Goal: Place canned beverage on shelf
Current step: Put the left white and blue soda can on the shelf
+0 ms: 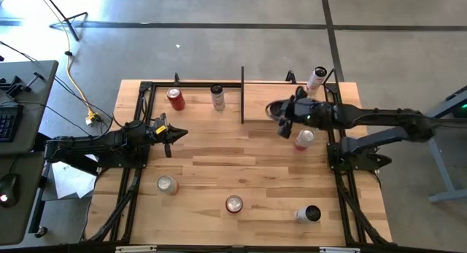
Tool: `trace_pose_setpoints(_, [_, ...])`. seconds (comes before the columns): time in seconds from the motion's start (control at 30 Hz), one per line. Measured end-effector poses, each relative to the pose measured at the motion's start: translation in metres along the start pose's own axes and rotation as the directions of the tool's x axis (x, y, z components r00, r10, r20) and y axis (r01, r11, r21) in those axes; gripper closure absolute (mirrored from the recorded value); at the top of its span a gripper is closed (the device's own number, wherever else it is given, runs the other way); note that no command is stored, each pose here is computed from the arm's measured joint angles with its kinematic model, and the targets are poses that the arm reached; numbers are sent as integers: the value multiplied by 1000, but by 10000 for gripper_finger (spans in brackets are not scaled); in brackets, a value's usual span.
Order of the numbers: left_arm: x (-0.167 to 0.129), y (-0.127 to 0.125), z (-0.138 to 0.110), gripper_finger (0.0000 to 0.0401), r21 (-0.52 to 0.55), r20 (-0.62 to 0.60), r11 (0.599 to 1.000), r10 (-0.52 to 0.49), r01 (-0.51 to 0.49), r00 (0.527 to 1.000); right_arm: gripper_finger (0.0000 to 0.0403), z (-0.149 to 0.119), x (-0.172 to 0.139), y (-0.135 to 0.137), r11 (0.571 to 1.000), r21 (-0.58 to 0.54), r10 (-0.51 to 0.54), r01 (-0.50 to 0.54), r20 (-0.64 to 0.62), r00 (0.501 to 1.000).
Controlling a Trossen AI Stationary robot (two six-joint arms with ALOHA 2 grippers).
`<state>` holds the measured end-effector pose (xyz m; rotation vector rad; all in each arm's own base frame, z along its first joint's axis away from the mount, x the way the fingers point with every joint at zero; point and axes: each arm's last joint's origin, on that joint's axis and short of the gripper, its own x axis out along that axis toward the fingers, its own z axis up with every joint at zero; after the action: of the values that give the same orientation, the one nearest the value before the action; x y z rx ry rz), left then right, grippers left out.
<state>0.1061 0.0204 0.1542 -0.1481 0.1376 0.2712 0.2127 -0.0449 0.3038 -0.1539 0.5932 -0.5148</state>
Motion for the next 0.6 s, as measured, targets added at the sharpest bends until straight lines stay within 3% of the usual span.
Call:
trace_pose_setpoints(0.13, [0, 0, 0, 401, 3, 0, 1000, 1, -1, 1000, 160, -19, 1, -31, 998, 21, -59, 57, 99, 993])
trace_pose_setpoints(0.4, [0, 1, 0, 401, 8, 6, 1000, 20, -20, 1000, 160, -53, 18, -96, 971, 124, -223, 205, 149, 963])
trace_pose_setpoints(0.6, [0, 1, 0, 401, 8, 7, 1000, 20, -20, 1000, 160, -68, 36, -128, 966, 202, -195, 162, 154, 969])
